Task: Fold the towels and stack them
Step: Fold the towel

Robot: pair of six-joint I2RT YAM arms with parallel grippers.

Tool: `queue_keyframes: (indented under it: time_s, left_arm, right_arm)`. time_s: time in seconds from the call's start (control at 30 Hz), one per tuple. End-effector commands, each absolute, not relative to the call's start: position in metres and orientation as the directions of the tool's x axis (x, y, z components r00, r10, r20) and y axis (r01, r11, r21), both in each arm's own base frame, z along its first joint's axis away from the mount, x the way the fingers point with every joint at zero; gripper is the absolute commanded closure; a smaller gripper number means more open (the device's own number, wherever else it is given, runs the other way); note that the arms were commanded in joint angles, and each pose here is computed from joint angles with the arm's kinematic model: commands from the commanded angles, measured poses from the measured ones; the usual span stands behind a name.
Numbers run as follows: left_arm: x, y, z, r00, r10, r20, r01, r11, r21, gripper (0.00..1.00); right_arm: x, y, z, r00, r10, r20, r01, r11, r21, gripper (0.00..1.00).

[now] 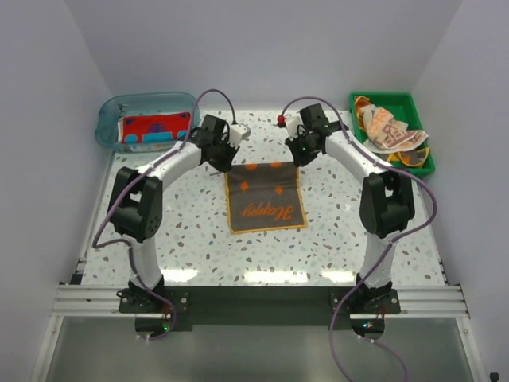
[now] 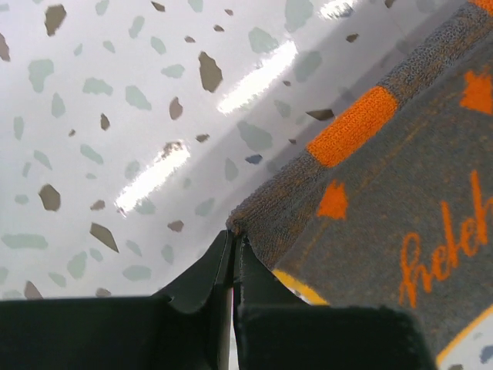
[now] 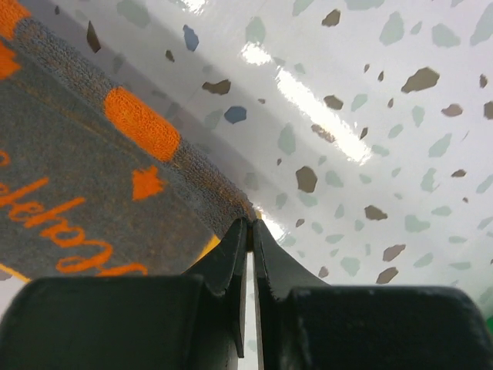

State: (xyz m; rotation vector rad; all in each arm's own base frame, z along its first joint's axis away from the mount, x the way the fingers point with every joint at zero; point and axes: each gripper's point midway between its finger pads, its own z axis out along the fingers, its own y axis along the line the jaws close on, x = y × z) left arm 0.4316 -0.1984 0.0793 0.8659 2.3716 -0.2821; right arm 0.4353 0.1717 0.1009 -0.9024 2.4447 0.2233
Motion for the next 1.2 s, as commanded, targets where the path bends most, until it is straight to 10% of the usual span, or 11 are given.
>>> queue_keyframes:
  time_s: [0.0,1.17]
  left_arm:
    - [0.414,-0.204,0.100,-0.622,0.452,-0.639,0.603,0.797,-0.024,1.00]
    - [0.268,-0.212,0.068,-0.775,0.329,-0.540,0.538,0.791,-0.290,1.00]
  right_arm:
    - [0.424,0.164,0.119,-0.672,-0.492,-0.554,-0.571,0.820,-0.035,1.00]
    - [0.324,0.150,0.089,-0.846,-0.211,-0.490,-0.314,0.940,0.137,1.00]
